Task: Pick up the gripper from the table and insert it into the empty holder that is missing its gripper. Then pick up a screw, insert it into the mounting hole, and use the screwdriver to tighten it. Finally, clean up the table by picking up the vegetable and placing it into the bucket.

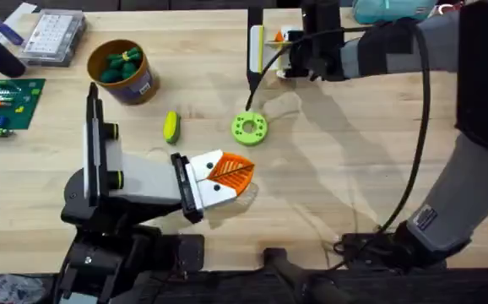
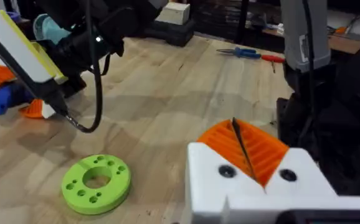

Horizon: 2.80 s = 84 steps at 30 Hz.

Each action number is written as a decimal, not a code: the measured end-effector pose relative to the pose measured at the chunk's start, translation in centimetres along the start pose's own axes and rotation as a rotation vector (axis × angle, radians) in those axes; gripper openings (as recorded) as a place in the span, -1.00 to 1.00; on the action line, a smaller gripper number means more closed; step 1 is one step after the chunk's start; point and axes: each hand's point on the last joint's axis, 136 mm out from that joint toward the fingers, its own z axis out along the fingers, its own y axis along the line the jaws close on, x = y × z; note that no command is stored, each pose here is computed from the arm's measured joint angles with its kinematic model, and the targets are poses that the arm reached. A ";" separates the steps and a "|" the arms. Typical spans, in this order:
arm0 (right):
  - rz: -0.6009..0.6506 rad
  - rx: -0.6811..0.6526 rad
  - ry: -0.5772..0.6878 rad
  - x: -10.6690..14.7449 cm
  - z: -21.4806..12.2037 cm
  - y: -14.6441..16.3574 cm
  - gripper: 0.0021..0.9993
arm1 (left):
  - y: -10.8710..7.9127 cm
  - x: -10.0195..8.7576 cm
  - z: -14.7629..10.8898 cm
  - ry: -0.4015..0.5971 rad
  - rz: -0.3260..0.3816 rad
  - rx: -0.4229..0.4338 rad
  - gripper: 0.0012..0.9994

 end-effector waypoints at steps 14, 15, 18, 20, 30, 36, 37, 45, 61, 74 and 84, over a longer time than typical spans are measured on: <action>0.161 0.050 0.040 -1.3 -0.4 -1.1 0.99 | 0.0 0.0 0.0 0.000 0.000 0.000 -0.96; 0.173 0.041 0.048 -1.5 -0.5 -0.9 0.99 | 0.0 0.0 0.0 0.000 0.000 0.000 -0.96; 0.209 -0.007 0.070 -2.9 -1.5 0.4 0.99 | 0.0 0.0 0.0 0.000 0.000 0.000 -0.96; 0.228 0.001 0.089 -3.2 -1.5 0.6 0.99 | 0.0 0.0 0.0 0.000 0.000 0.000 -0.96; 0.274 0.034 0.149 -3.0 -1.7 0.6 0.99 | 0.0 0.0 0.0 0.000 0.000 0.000 -0.96; 0.274 0.034 0.149 -3.0 -1.7 0.6 0.99 | 0.0 0.0 0.0 0.000 0.000 0.000 -0.96; 0.274 0.034 0.149 -3.0 -1.7 0.6 0.99 | 0.0 0.0 0.0 0.000 0.000 0.000 -0.96; 0.274 0.034 0.149 -3.0 -1.7 0.6 0.99 | 0.0 0.0 0.0 0.000 0.000 0.000 -0.96; 0.274 0.034 0.149 -3.0 -1.7 0.6 0.99 | 0.0 0.0 0.0 0.000 0.000 0.000 -0.96; 0.274 0.034 0.149 -3.0 -1.7 0.6 0.99 | 0.0 0.0 0.0 0.000 0.000 0.000 -0.96; 0.274 0.034 0.149 -3.0 -1.7 0.6 0.99 | 0.0 0.0 0.0 0.000 0.000 0.000 -0.96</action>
